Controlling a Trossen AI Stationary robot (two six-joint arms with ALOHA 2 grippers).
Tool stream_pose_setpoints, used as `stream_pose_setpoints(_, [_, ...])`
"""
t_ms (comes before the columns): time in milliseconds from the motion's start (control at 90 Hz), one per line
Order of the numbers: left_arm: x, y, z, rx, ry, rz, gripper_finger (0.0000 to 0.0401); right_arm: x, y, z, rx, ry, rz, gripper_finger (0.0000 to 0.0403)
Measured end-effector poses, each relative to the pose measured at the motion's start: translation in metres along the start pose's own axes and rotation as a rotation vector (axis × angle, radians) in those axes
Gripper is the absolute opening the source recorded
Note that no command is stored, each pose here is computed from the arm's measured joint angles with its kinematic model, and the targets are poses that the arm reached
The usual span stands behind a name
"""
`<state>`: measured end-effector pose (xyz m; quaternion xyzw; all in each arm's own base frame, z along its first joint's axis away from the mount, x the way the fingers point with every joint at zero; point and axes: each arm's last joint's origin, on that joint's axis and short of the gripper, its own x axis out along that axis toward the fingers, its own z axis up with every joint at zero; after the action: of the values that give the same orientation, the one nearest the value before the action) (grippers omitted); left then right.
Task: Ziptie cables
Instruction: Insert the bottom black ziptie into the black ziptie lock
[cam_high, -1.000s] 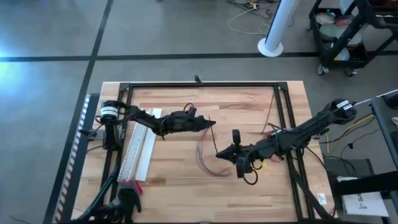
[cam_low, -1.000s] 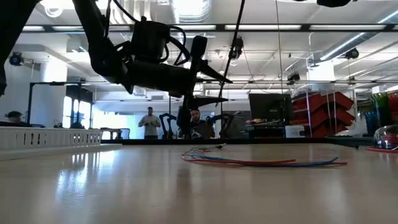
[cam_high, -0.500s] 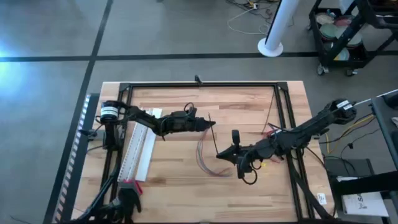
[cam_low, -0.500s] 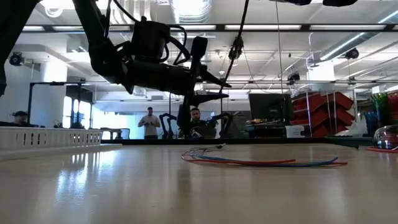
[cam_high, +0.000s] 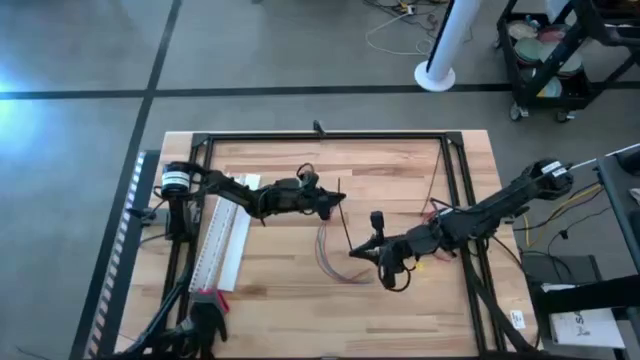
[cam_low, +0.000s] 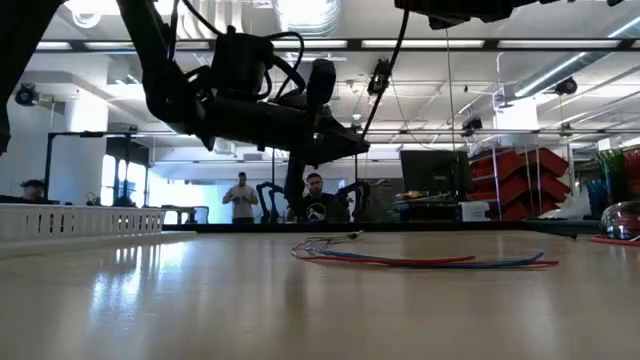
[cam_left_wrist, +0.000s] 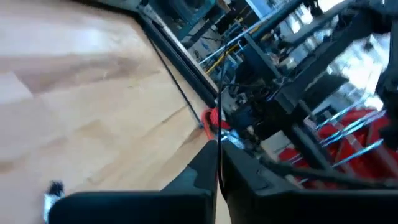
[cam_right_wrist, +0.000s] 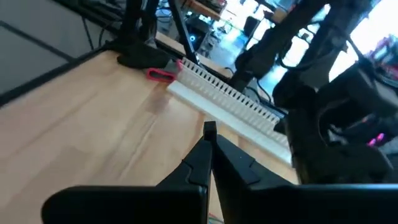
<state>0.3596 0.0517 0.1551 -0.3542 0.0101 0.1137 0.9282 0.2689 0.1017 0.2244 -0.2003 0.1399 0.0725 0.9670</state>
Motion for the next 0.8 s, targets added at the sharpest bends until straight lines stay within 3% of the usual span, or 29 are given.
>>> stream_pose_setpoints(178, [0.0,-0.006,-0.002,0.242,-0.011,-0.025,0.0,0.004,-0.015,-0.004,0.144,0.008,-0.03,0.0])
stream_pose_setpoints(522, [-0.006,-0.038,-0.016,0.794,-0.096,-0.148,0.0,0.01,-0.046,-0.013,0.504,-0.036,0.097,0.0])
stream_pose_setpoints(711, [-0.01,-0.05,-0.017,1.049,-0.138,-0.161,0.0,0.011,-0.061,-0.016,0.72,-0.051,0.16,0.0])
stream_pose_setpoints(800, [-0.013,-0.056,-0.013,1.234,-0.173,-0.159,0.0,0.011,-0.066,-0.018,0.801,-0.044,0.179,0.0])
